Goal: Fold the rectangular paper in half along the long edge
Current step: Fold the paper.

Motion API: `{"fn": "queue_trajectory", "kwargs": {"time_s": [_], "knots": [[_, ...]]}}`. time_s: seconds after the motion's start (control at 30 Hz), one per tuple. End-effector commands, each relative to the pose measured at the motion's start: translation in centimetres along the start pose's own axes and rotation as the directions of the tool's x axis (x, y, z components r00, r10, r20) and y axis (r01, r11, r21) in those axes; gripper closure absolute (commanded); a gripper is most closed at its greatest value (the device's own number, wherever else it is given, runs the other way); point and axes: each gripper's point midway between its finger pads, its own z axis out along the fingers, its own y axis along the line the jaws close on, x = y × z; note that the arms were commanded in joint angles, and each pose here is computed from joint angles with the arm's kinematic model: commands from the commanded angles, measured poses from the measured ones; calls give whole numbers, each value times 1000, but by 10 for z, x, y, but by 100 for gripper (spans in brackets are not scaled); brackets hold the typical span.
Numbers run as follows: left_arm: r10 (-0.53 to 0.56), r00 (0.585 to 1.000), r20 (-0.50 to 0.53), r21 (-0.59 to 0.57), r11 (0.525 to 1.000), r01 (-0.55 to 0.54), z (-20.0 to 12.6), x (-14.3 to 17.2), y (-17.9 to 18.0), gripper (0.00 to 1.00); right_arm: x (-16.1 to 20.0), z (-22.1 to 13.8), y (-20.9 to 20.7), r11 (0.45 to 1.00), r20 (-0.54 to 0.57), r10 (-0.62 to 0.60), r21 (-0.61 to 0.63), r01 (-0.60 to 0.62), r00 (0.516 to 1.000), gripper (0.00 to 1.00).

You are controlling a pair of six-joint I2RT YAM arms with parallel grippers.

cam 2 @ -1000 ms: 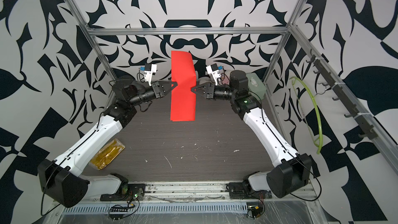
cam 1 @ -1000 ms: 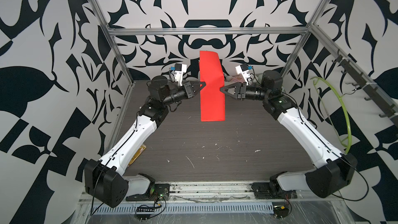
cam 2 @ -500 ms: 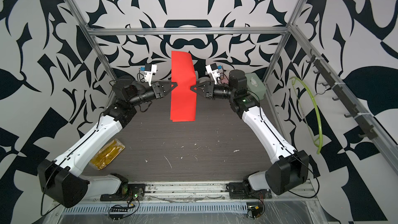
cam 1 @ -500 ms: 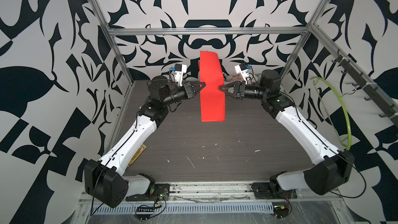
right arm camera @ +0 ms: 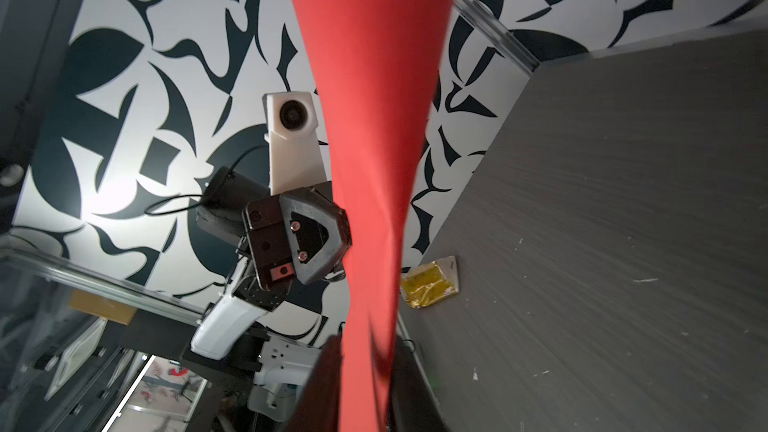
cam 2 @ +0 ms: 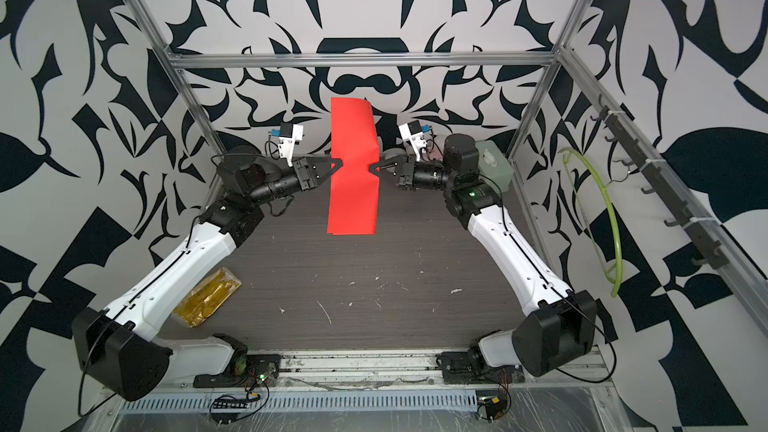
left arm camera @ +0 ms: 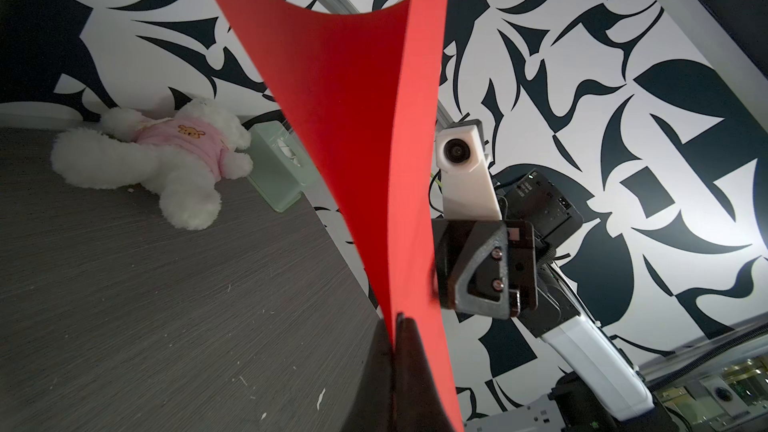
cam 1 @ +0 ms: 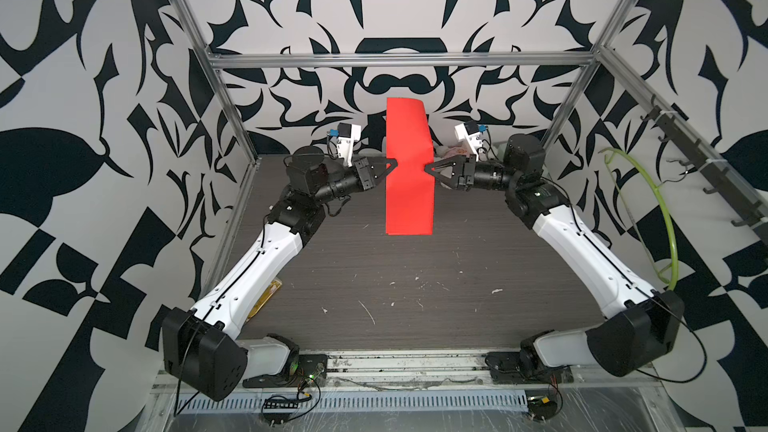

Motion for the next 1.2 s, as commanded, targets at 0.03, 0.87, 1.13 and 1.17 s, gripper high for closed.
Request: {"fn": "queue_trajectory", "kwargs": {"time_s": [0.03, 0.87, 1.13, 1.17], "knots": [[78, 995, 64, 40, 996, -81, -9, -23, -30, 100, 3, -8, 25, 997, 2, -56, -48, 56, 998, 61], [84, 993, 81, 79, 993, -91, 1, -36, -36, 100, 30, -13, 36, 997, -63, -39, -65, 35, 997, 85], [95, 992, 87, 82, 991, -102, 2, -40, -38, 100, 41, -16, 41, 997, -96, -33, -73, 26, 995, 91], [96, 992, 87, 84, 991, -104, 3, -40, -39, 100, 42, -16, 40, 997, -100, -28, -68, 21, 995, 80]]}}
